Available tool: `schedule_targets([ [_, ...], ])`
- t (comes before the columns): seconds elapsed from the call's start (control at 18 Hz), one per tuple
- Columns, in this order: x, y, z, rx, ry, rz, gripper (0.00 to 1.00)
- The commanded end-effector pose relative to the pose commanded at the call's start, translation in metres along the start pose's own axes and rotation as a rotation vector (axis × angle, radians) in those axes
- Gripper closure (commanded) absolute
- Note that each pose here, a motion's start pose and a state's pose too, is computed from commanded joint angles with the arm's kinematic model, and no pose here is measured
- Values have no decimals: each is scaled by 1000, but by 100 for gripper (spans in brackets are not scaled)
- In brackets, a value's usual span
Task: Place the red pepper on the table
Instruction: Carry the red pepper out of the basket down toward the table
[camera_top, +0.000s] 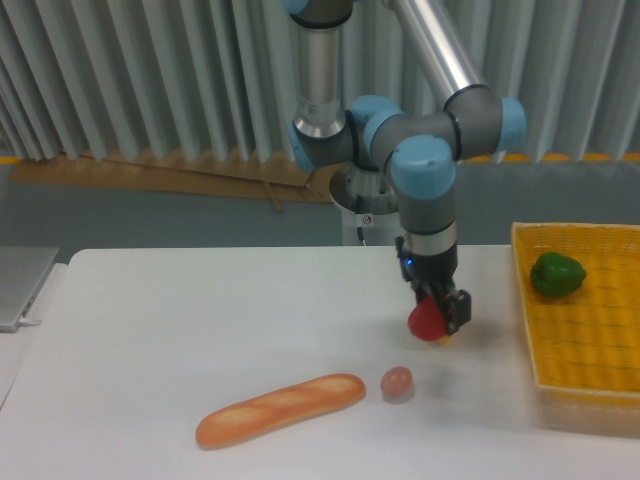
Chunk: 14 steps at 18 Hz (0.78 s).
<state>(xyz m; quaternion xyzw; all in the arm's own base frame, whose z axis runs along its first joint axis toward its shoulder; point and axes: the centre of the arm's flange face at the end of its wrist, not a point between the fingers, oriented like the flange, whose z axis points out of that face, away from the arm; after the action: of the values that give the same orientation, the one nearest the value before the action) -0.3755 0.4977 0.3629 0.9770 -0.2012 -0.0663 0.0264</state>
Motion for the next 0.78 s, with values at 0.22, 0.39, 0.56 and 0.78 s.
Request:
schedule_targets([
  [0.22, -20, -7, 1, 8, -23, -4, 45],
  [0.39, -31, -5, 0, 18, -56, -26, 45],
  [0.56, -50, -11, 9, 22, -74, -32, 45],
  [0.78, -60, -16, 17, 33, -109, -28, 45],
])
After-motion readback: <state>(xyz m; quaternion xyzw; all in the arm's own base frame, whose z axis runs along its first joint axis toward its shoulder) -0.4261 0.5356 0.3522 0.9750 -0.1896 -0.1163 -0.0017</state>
